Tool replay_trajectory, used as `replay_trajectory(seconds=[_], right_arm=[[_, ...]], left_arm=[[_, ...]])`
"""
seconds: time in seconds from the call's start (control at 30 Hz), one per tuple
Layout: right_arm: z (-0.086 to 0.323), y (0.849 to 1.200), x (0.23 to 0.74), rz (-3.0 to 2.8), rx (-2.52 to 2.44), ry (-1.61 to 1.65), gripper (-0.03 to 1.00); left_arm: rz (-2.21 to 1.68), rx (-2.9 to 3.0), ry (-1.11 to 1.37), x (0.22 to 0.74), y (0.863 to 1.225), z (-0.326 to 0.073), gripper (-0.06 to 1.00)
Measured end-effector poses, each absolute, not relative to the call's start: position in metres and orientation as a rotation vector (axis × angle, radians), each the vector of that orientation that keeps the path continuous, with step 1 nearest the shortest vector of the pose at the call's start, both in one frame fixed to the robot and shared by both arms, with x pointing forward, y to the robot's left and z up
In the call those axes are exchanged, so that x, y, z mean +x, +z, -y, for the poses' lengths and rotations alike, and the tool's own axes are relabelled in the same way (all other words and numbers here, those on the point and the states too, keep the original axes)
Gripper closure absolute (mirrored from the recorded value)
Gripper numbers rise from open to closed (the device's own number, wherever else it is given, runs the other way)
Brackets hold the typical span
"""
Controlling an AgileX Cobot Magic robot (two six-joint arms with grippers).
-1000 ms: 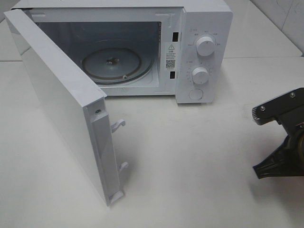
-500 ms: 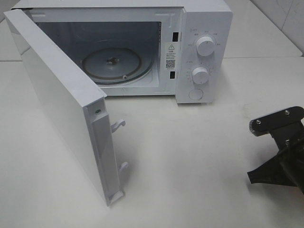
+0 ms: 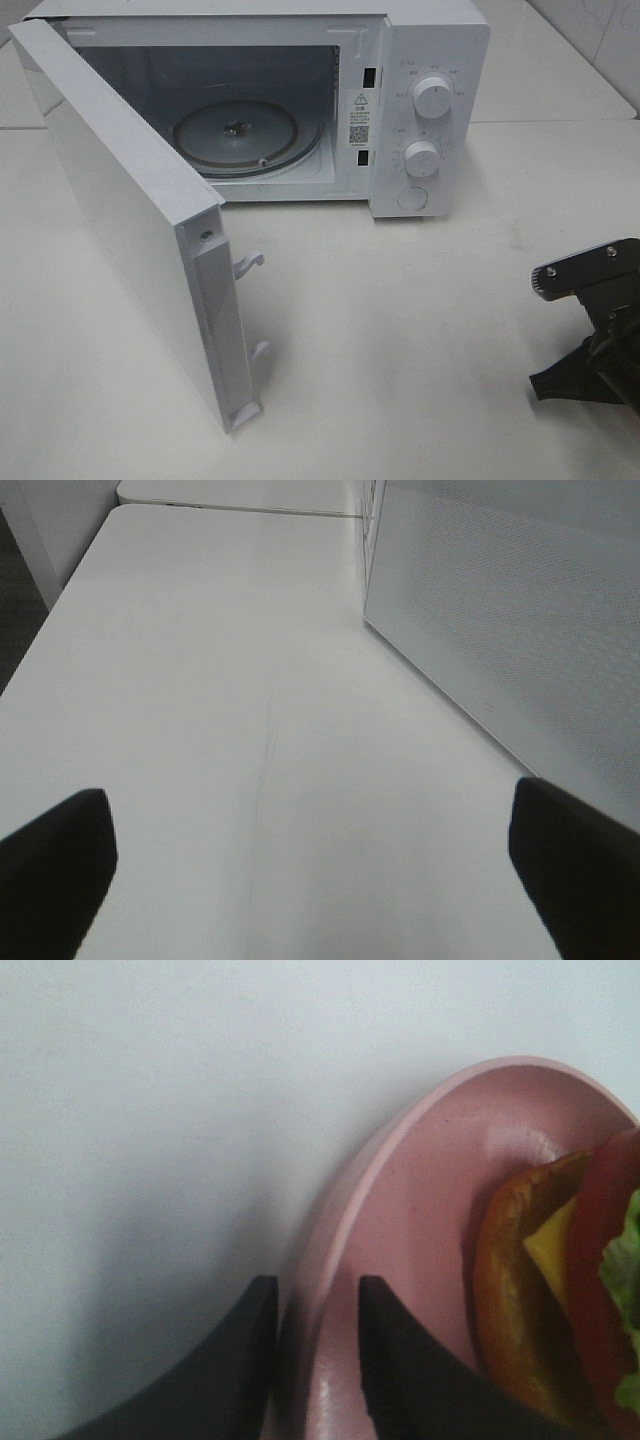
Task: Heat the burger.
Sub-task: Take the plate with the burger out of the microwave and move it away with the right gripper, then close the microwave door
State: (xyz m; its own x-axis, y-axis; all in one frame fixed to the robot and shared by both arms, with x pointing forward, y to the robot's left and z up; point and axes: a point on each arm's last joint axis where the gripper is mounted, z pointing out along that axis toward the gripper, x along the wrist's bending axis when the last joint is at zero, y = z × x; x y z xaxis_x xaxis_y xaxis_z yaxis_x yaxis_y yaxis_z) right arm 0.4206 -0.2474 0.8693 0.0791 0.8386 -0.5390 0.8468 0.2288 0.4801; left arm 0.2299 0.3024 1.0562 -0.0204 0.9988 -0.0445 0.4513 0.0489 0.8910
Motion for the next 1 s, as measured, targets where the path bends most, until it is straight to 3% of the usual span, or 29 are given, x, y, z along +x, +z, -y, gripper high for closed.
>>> replay_trajectory(seconds=[0.03, 0.1, 0.2, 0.67, 0.83, 1.0], right_arm=[[0.247, 0.869, 0.421, -1.723, 1.576, -0.013, 0.65], [0.247, 0.873, 0.421, -1.729, 1.565, 0.002, 0.55], [0.245, 0.881, 0.421, -1.726, 1.575, 0.062, 0.46], [0.216, 0.945, 0.439, -1.882, 1.514, 0.358, 0.40], [0.200, 0.971, 0.441, -2.081, 1.462, 0.346, 0.27], [0.191, 0.983, 0.439, -2.195, 1.480, 0.358, 0.22]], left_arm=[[-1.575, 1.501, 0.921, 0.230, 1.056, -0.302, -0.05], [-1.575, 1.501, 0.921, 0.230, 1.056, -0.302, -0.05], [-1.575, 1.501, 0.921, 0.230, 1.056, -0.302, -0.05], [-1.575, 1.501, 0.921, 0.230, 1.056, -0.302, -0.05], [-1.575, 1.501, 0.921, 0.230, 1.056, -0.302, -0.05], [-1.575, 1.501, 0.921, 0.230, 1.056, -0.302, -0.05]])
